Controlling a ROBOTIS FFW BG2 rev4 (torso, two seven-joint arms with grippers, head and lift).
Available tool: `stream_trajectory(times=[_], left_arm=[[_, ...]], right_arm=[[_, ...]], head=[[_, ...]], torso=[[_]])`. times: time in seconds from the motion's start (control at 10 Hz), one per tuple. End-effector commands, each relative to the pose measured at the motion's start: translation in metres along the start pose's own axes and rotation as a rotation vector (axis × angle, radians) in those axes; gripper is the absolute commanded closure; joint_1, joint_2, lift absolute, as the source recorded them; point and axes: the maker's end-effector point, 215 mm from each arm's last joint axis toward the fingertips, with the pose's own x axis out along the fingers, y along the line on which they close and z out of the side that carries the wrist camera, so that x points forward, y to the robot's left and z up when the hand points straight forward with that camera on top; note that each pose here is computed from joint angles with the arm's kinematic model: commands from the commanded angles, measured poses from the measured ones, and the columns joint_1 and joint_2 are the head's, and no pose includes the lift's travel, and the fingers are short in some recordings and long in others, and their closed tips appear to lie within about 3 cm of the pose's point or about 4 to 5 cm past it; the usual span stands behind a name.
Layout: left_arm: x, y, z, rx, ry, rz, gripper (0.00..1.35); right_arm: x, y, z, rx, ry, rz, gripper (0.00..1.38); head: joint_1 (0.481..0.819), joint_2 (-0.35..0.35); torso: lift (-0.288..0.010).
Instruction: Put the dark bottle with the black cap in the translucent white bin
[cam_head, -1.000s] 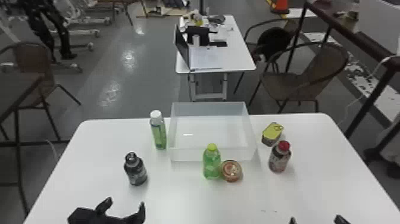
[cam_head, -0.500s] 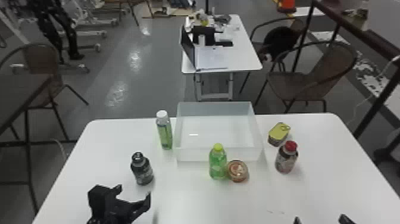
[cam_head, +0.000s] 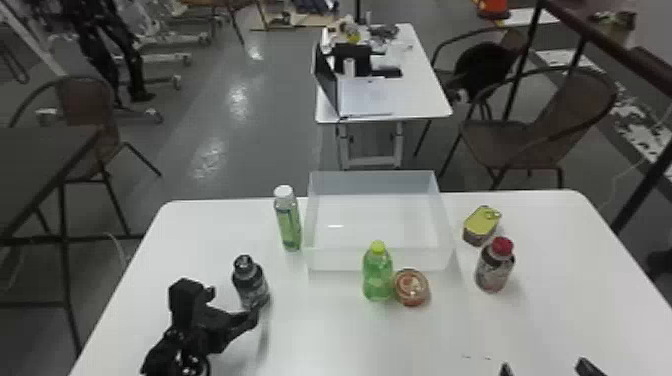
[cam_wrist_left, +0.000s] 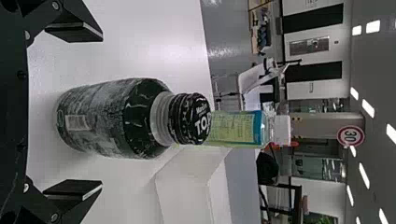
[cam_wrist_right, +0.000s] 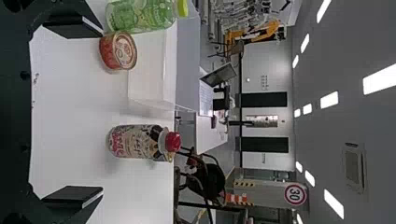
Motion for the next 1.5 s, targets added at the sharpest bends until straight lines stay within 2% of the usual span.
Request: stream_trajectory(times=[0.0, 0.3, 0.8, 0.9, 1.0, 1.1, 1.3, 1.4], left_arm=[[0.007, 0.011, 0.001, -0.001, 0.01, 0.008, 0.18], [0.02, 0.019, 0.006, -0.018, 0.01, 0.01, 0.18], [0.039, -0.008, 0.014, -0.033, 0.006, -0.038, 0.19], [0.042, -0.008, 0.013, -0.021, 0.014, -0.041, 0.26], [0.043, -0.005, 0.011, -0.011, 0.029, -0.048, 0.66], [0.044, -0.005, 0.012, 0.005, 0.028, -0.041, 0.91], [0.046, -0.008, 0.015, 0.013, 0.023, -0.044, 0.93], [0.048, -0.014, 0.026, 0.029, 0.005, -0.053, 0.94]], right_arm=[[0.001, 0.002, -0.001, 0.004, 0.002, 0.003, 0.11], [0.004, 0.003, -0.003, 0.006, 0.006, 0.016, 0.11], [0.005, 0.007, -0.01, 0.01, 0.018, 0.032, 0.11], [0.006, 0.007, -0.009, 0.008, 0.016, 0.034, 0.11], [0.007, 0.008, -0.009, 0.009, 0.016, 0.037, 0.11], [0.006, 0.007, -0.01, 0.012, 0.019, 0.037, 0.11], [0.005, 0.007, -0.012, 0.018, 0.022, 0.035, 0.11], [0.003, 0.004, -0.013, 0.02, 0.025, 0.031, 0.11]], head=[[0.695, 0.11], [0.695, 0.131], [0.695, 0.11], [0.695, 0.103], [0.695, 0.101], [0.695, 0.1], [0.695, 0.103], [0.695, 0.101]], torso=[[0.0], [0.0], [0.0], [0.0], [0.0], [0.0], [0.0], [0.0]])
